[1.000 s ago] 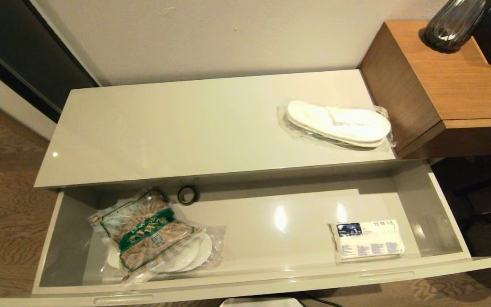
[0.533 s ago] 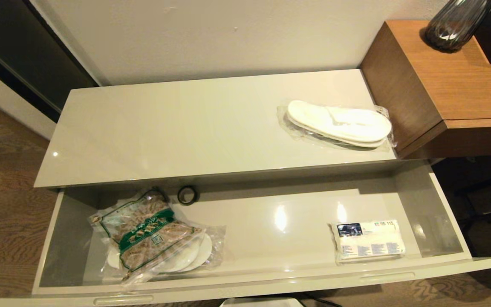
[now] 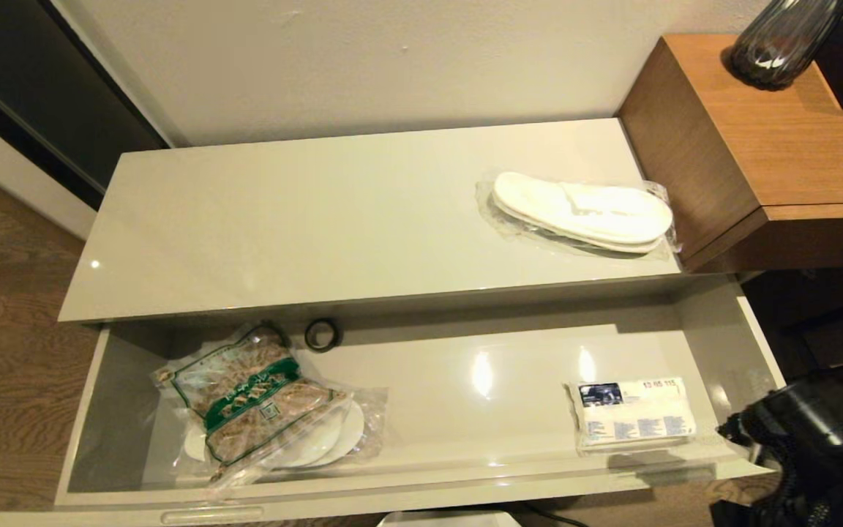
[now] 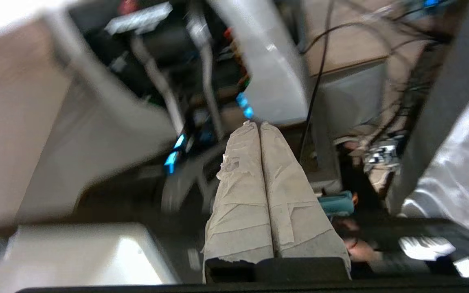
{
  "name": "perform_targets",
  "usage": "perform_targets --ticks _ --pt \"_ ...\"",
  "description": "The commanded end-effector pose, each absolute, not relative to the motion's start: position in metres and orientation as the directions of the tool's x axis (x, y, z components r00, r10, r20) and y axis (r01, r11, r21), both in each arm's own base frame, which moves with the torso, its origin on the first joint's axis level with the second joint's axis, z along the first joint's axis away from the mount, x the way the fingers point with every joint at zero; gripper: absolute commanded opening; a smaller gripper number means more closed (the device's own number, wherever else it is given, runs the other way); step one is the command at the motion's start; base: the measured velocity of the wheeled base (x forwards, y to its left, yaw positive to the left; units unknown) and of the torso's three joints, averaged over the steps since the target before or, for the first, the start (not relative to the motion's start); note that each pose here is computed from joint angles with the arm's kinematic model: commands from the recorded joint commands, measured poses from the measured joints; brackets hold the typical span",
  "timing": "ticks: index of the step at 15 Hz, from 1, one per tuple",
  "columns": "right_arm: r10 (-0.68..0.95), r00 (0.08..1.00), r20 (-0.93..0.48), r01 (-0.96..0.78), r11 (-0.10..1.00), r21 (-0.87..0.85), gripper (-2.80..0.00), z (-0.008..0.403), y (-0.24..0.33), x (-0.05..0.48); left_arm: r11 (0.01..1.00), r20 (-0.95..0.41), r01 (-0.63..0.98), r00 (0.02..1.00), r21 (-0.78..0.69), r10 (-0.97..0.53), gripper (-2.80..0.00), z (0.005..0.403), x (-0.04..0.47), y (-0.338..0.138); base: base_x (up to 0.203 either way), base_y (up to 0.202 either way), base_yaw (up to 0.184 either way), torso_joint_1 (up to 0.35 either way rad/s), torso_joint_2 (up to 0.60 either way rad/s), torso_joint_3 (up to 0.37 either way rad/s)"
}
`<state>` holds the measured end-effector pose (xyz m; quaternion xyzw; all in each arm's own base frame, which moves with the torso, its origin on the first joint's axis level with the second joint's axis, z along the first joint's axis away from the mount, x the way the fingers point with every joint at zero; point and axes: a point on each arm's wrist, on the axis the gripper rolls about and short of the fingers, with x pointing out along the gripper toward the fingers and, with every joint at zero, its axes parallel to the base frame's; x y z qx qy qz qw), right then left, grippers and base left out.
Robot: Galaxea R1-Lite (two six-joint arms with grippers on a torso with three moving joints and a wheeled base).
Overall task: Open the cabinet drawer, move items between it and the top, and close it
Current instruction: Close the drawer
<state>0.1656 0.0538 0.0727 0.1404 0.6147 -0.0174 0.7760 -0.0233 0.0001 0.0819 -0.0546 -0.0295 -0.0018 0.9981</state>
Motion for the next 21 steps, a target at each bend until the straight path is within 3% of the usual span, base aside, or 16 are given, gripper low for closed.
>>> perform_targets --ticks 1,7,12,17,21 --pt "0.039 0.195 -0.980 0.232 0.969 0.085 -2.80 0.039 0.078 0.178 0.994 0.058 0.006 0.998 -0.110 0.000 -2.80 0.082 -0.023 0.000 0.000 0.000 0.000 0.000 0.00 0.000" --pt "0.112 0.469 -0.876 0.288 0.919 0.271 -2.80 0.059 0.091 0.196 0.994 0.058 0.006 0.998 -0.110 0.000 -2.80 0.082 -0.023 0.000 0.000 0.000 0.000 0.000 0.00 0.000" --pt "-0.025 0.642 -0.767 0.345 0.902 0.259 -2.80 0.052 0.097 0.219 0.994 0.058 0.005 0.998 -0.110 0.001 -2.80 0.082 -0.023 0.000 0.000 0.000 0.000 0.000 0.00 0.000" --pt "-0.051 0.727 -0.685 0.357 0.880 0.313 -2.80 0.069 0.097 0.225 0.994 0.058 0.005 0.998 -0.110 0.002 -2.80 0.082 -0.023 0.000 0.000 0.000 0.000 0.000 0.00 0.000" --pt "-0.028 0.812 -0.583 0.305 0.872 0.383 -2.80 0.108 0.098 0.238 0.994 0.058 0.006 0.998 -0.110 0.000 -2.80 0.082 -0.023 0.000 0.000 0.000 0.000 0.000 0.00 0.000"
